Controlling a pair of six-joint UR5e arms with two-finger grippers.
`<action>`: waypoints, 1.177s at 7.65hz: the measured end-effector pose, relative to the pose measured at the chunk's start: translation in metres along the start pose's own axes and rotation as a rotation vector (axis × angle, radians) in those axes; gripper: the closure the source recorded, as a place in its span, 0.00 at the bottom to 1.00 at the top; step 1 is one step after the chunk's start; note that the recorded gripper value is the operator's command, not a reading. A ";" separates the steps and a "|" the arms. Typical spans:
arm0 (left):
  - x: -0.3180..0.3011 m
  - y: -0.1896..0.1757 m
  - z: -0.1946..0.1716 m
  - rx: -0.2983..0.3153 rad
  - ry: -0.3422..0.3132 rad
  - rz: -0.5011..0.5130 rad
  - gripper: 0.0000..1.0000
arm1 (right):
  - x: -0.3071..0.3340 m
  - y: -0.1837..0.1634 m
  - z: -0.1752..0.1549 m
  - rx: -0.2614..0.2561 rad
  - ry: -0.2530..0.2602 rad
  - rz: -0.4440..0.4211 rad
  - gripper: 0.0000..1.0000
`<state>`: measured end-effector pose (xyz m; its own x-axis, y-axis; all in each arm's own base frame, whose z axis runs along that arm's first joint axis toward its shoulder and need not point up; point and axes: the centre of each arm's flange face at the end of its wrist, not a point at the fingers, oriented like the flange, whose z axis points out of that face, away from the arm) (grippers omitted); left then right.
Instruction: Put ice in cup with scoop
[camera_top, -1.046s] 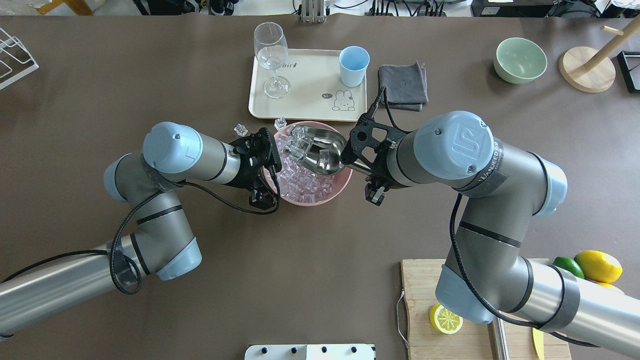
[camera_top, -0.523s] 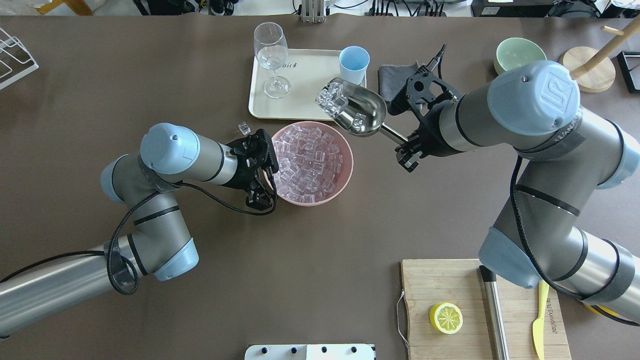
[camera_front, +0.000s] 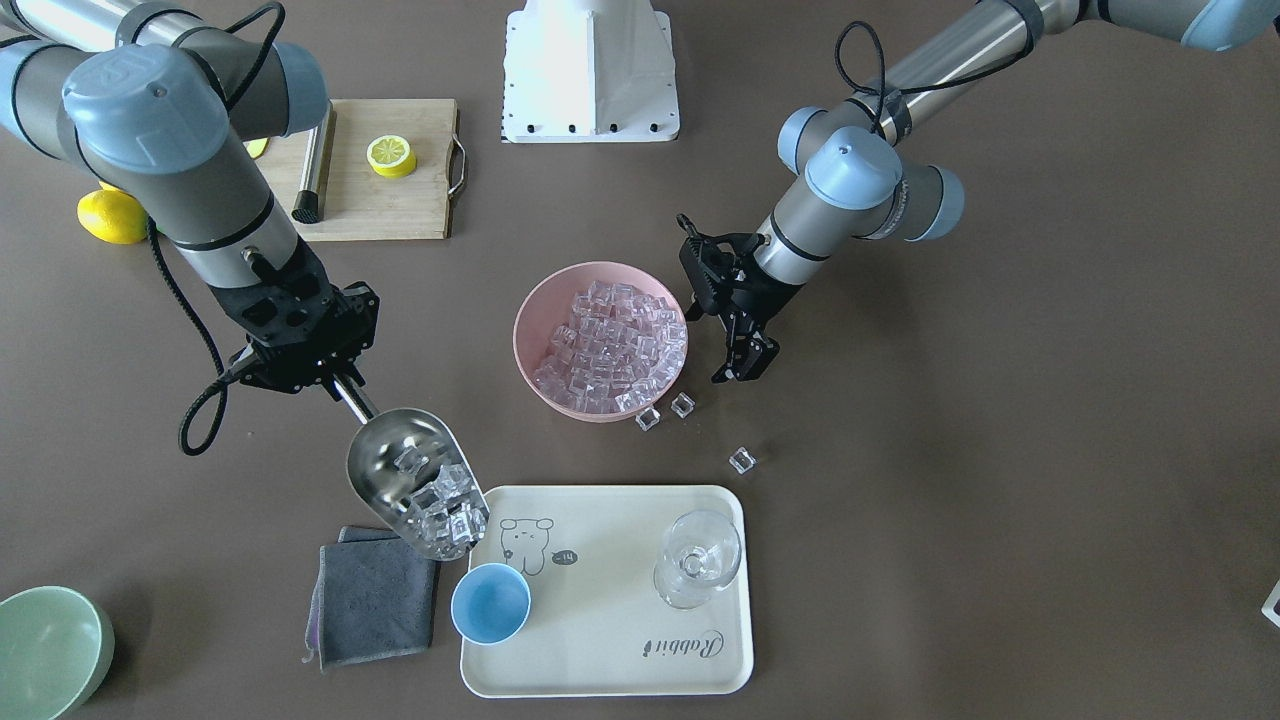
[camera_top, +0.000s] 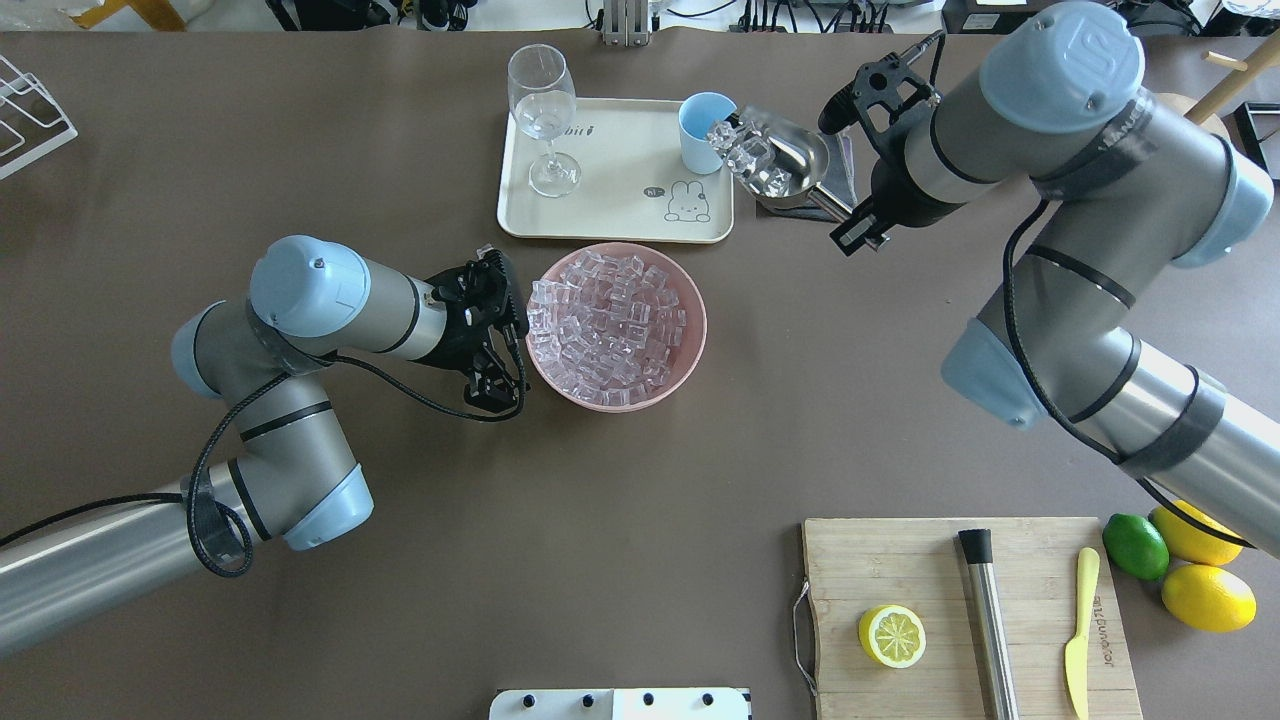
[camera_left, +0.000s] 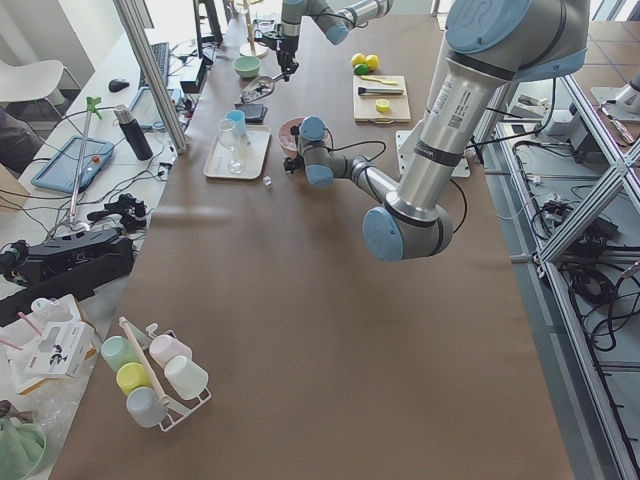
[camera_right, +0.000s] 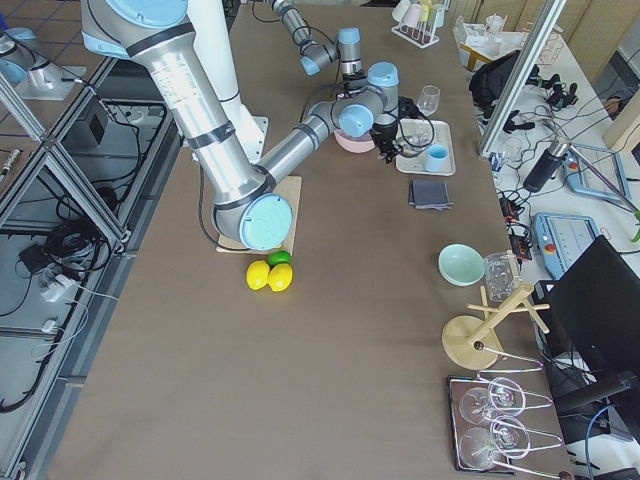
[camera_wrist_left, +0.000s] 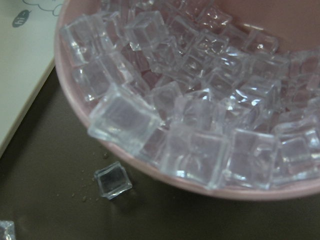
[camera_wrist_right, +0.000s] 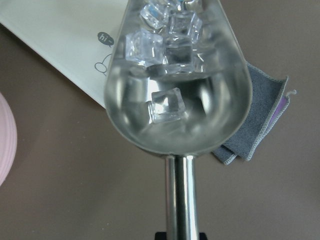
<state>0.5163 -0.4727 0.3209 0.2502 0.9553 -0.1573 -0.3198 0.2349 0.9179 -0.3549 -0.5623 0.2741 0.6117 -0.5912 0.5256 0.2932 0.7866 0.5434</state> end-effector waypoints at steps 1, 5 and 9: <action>-0.009 0.004 -0.006 -0.005 0.010 -0.007 0.01 | 0.019 -0.023 0.006 -0.050 0.002 0.023 1.00; -0.058 0.021 -0.076 -0.106 0.038 -0.039 0.01 | 0.020 -0.097 0.002 -0.254 0.005 -0.077 1.00; -0.126 0.054 -0.174 -0.218 -0.110 -0.218 0.01 | 0.017 -0.118 -0.018 -0.404 0.038 -0.160 1.00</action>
<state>0.3085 -0.5493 0.3271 0.4277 0.8560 -0.2903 -0.4327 0.4759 0.7657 -0.3663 -0.6619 0.2073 0.5598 -0.7103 0.4267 0.6456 0.6967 0.3127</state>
